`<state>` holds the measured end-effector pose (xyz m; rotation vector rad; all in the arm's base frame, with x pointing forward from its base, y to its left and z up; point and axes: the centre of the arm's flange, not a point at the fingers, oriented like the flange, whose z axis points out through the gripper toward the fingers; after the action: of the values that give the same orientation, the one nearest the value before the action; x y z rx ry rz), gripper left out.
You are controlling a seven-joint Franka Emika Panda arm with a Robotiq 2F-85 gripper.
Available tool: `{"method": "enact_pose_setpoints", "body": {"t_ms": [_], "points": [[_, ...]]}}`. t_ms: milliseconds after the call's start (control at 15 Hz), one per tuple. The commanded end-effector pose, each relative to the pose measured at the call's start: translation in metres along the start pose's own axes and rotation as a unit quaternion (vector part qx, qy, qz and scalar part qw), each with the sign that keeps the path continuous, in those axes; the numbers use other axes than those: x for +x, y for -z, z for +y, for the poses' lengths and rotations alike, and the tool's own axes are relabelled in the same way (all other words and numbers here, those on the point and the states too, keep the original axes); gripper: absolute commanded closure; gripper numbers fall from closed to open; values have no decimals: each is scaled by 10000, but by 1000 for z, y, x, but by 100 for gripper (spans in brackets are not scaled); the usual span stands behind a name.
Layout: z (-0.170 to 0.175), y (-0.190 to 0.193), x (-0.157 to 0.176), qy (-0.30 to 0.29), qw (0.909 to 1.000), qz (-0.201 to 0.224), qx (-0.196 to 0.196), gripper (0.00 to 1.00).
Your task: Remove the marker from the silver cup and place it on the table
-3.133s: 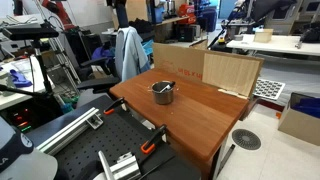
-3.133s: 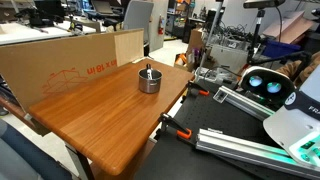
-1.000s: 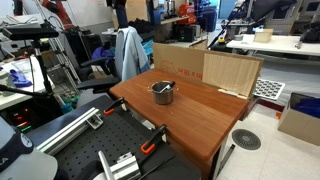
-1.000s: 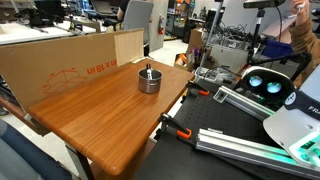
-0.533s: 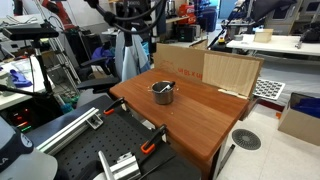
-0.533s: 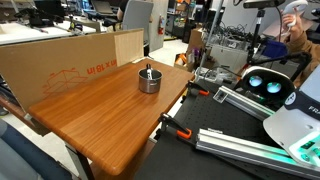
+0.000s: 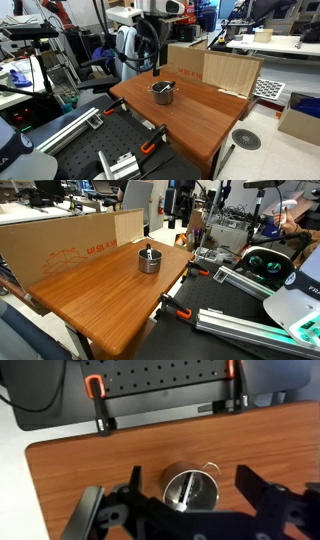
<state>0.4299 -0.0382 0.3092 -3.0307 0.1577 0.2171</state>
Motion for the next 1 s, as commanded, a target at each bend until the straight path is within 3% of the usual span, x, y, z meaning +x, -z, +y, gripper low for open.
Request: {"method": "enact_pose_setpoints", "body": {"t_ms": [0, 267, 933], "points": [[-6, -21, 39, -518, 9983, 48, 246, 0], [-12, -44, 69, -953, 9947, 165, 345, 0], [-23, -84, 115, -1560, 9873, 278, 114, 0]]}}
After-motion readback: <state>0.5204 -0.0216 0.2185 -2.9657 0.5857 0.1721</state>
